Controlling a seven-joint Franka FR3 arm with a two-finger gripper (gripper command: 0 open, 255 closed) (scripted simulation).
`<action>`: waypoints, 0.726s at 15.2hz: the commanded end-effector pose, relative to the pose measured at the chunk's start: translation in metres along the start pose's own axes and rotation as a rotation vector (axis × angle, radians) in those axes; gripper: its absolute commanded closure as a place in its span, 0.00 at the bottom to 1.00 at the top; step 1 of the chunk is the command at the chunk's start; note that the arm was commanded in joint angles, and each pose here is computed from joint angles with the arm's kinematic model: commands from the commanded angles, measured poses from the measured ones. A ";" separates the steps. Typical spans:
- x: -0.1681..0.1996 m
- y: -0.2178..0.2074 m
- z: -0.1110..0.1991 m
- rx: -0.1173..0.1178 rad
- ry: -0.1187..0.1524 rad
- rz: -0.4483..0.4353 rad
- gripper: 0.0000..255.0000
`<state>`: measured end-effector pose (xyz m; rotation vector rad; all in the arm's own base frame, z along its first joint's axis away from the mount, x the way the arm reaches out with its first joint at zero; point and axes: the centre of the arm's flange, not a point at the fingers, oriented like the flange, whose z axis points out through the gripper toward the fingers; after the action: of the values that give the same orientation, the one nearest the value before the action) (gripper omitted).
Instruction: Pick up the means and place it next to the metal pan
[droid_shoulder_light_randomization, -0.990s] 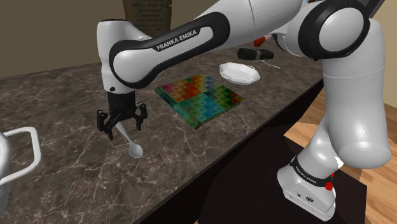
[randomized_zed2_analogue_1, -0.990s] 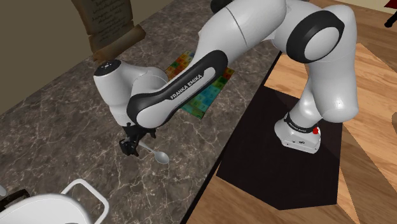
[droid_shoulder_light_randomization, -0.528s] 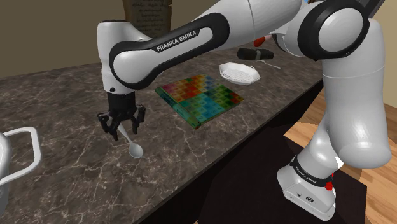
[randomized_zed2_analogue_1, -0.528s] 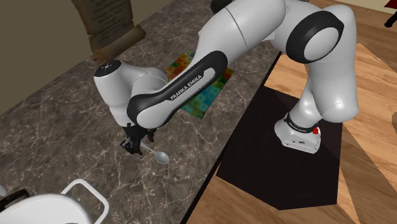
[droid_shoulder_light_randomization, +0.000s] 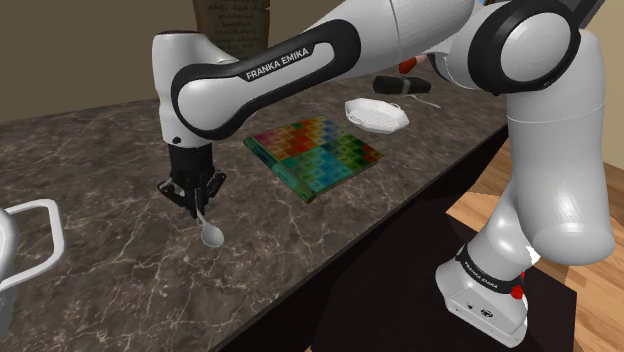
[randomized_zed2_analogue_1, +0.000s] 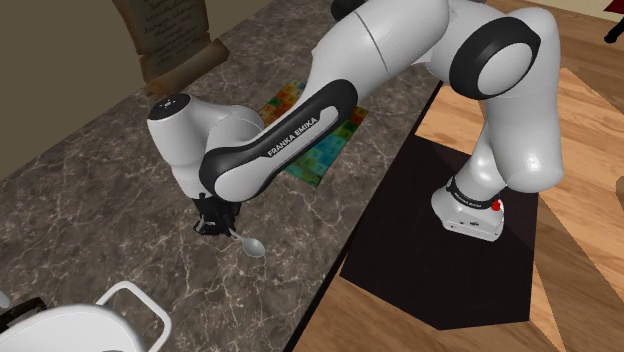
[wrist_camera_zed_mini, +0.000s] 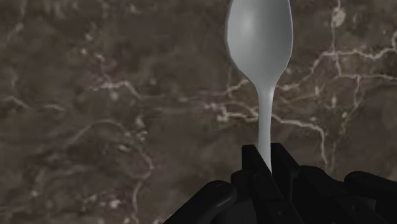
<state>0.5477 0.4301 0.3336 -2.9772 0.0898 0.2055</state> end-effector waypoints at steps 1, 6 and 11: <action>-0.001 0.000 0.001 -0.001 -0.001 0.000 1.00; -0.004 -0.004 -0.025 -0.001 -0.001 0.000 1.00; -0.008 -0.008 -0.051 -0.001 -0.001 0.000 1.00</action>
<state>0.5471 0.4305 0.3798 -2.9774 0.0897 0.2062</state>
